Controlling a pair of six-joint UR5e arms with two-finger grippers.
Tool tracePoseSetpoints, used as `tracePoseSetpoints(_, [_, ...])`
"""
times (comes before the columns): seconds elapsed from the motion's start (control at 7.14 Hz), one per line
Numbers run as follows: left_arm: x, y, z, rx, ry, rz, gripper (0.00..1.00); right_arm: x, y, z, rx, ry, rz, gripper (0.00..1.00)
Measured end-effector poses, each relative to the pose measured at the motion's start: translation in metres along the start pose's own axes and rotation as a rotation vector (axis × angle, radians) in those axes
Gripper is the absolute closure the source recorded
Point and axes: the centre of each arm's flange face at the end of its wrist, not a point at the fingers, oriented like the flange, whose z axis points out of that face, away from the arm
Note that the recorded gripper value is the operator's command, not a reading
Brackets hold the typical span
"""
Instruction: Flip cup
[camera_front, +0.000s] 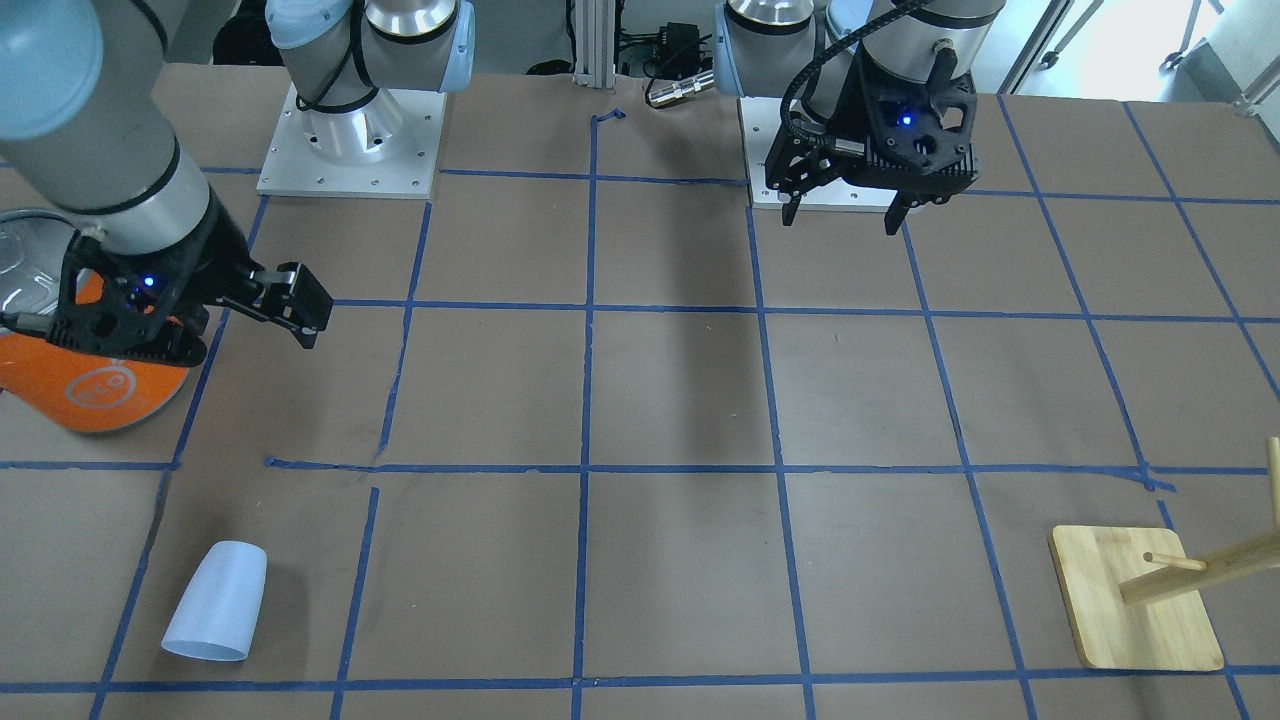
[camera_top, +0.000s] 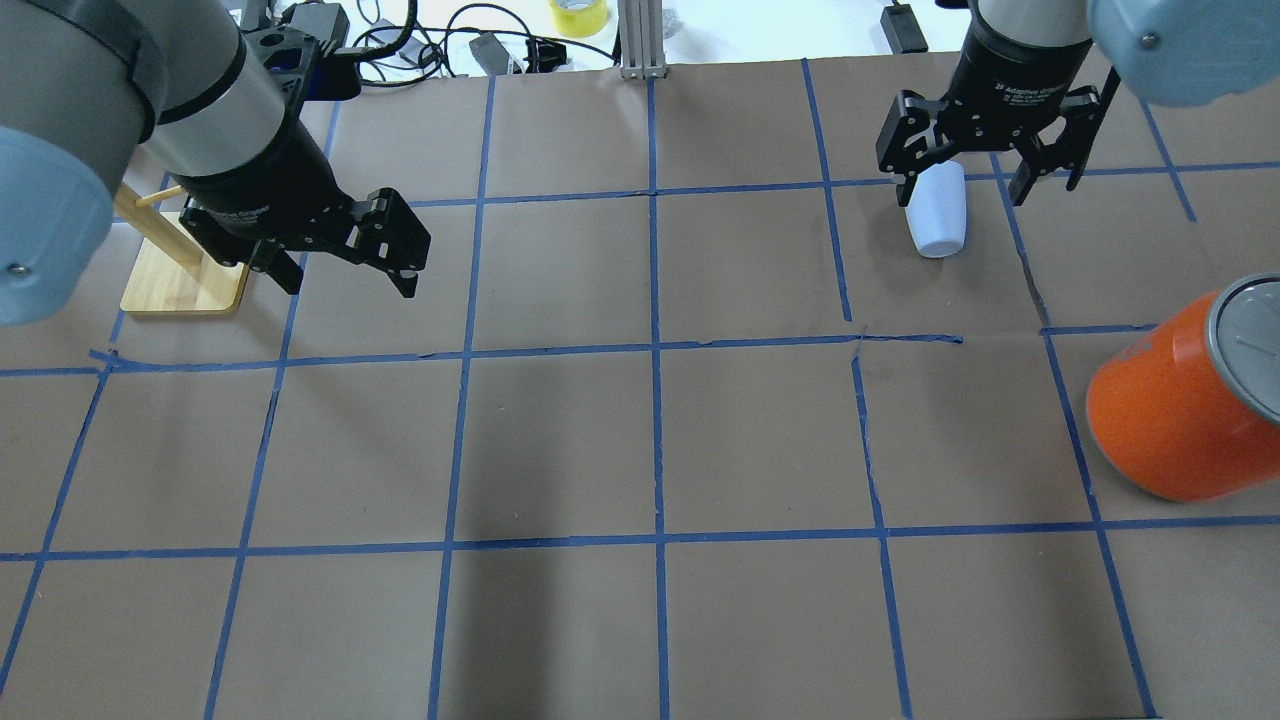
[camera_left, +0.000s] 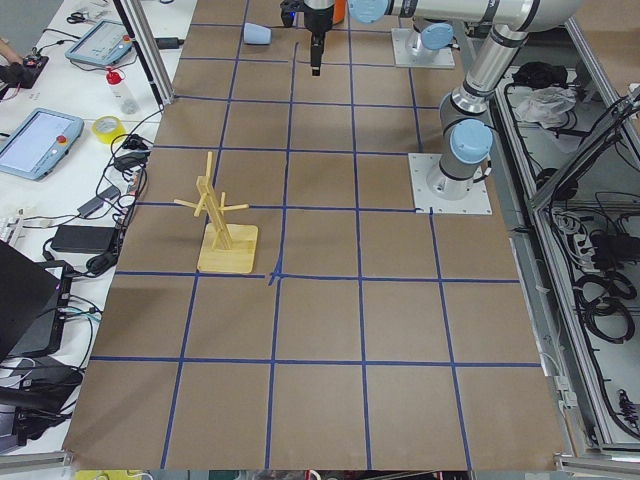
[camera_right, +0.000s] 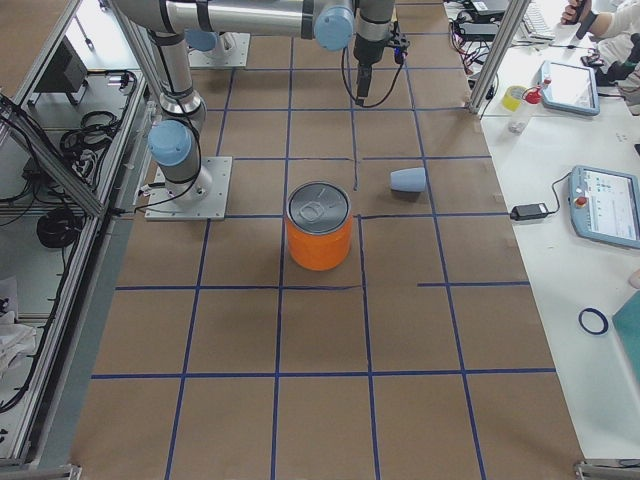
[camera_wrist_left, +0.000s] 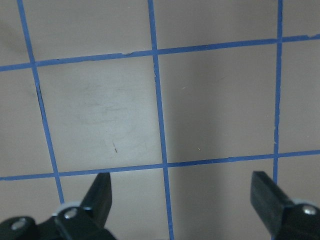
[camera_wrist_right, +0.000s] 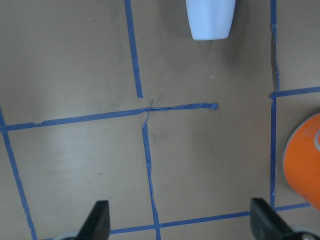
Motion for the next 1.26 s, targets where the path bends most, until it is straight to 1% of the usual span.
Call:
tracePoseSetpoints(0.14, [0.000,0.000,0.000,0.002,0.000,0.000,0.00,0.014,-0.019,0.025,-0.036,0.015,0.045,0.00])
tracePoseSetpoints(0.28, [0.000,0.000,0.000,0.002,0.000,0.000,0.00,0.023,-0.037,0.048,-0.046,0.037,0.078,0.00])
tracePoseSetpoints(0.42, [0.000,0.000,0.000,0.002,0.000,0.000,0.00,0.027,-0.059,0.072,-0.010,0.048,0.096,0.00])
tracePoseSetpoints(0.7, [0.000,0.000,0.000,0.002,0.000,0.000,0.00,0.027,-0.096,0.113,0.122,0.048,0.093,0.00])
tracePoseSetpoints(0.84, [0.000,0.000,0.000,0.002,0.000,0.000,0.00,0.028,-0.103,0.131,0.149,0.048,0.072,0.00])
tracePoseSetpoints(0.98, [0.000,0.000,0.000,0.002,0.000,0.000,0.00,0.031,-0.107,0.143,0.164,0.047,0.054,0.00])
tracePoseSetpoints(1.26, [0.000,-0.001,0.000,0.002,0.000,0.000,0.00,0.035,-0.119,0.171,0.168,0.043,0.040,0.00])
